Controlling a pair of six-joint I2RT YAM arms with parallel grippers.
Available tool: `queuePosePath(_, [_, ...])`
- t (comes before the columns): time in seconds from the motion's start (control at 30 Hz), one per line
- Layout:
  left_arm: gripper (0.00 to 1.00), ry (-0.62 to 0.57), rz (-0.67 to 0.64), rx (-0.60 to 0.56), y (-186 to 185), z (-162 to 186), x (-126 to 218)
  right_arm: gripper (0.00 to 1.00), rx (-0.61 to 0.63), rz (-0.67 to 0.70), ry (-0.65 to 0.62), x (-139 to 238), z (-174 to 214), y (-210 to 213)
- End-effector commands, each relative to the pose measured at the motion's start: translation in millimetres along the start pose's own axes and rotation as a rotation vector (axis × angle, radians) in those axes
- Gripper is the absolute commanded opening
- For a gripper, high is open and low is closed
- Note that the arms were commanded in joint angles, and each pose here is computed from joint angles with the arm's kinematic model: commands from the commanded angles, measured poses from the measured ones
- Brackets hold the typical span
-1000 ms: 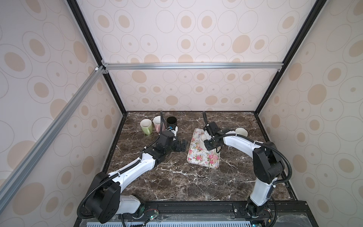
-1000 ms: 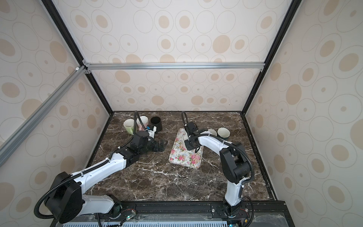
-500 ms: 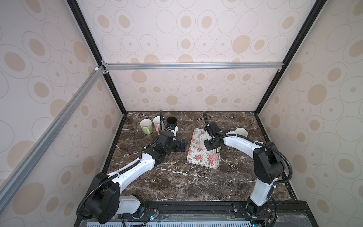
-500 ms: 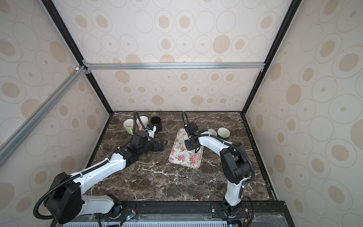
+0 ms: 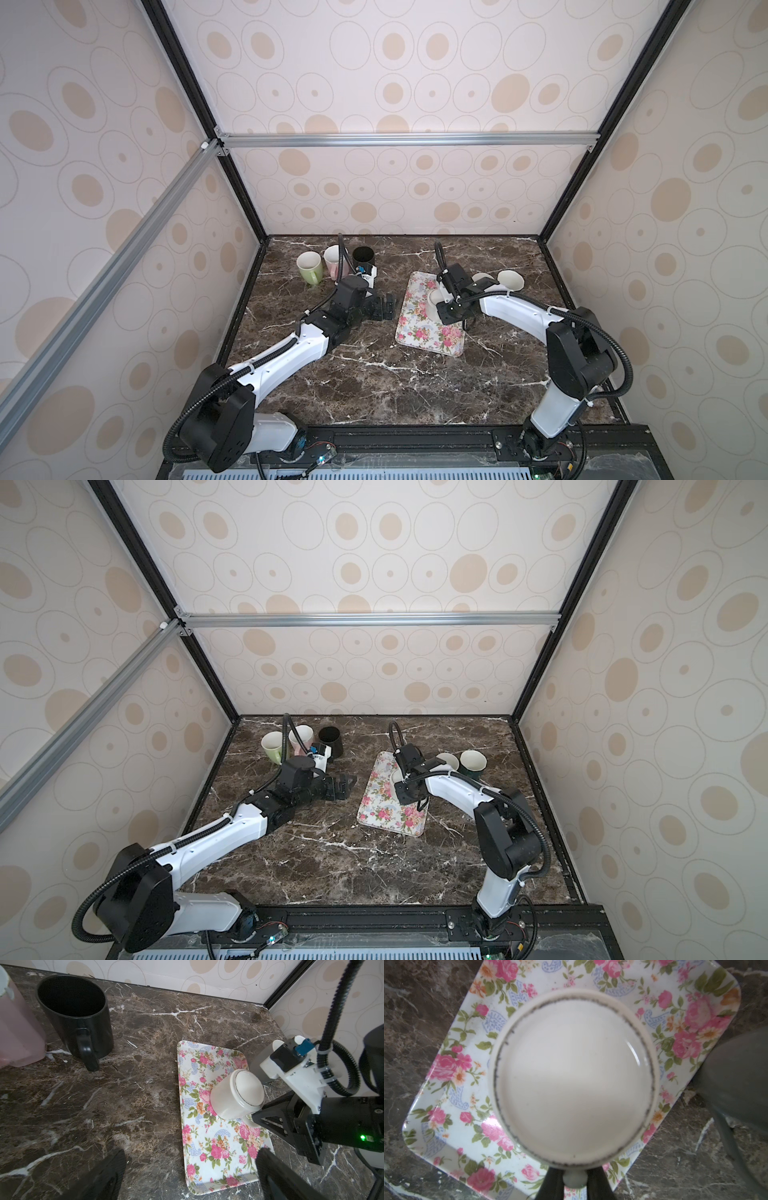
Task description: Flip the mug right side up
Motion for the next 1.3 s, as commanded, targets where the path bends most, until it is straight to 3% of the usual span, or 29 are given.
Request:
queuePosePath(0.0, [0.98,-0.029,0.028,0.019,-8,-11,0,0.12,-0.006,-0.029,-0.028,13,0,6])
queuePosePath(1.27, [0.98,-0.027,0.032,0.023,-6,-4,4,0.01,-0.098,-0.152,-0.182,67,-23,19])
Point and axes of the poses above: each gripper's point midway between its finger pads, its own x axis back along the fingers, its own y axis along the line the jaws close on, z = x × y, the point moved 3 cm from there along x, back along the fingers, and after that the axes turned 3 degrees about x, right-handed, at the moved point
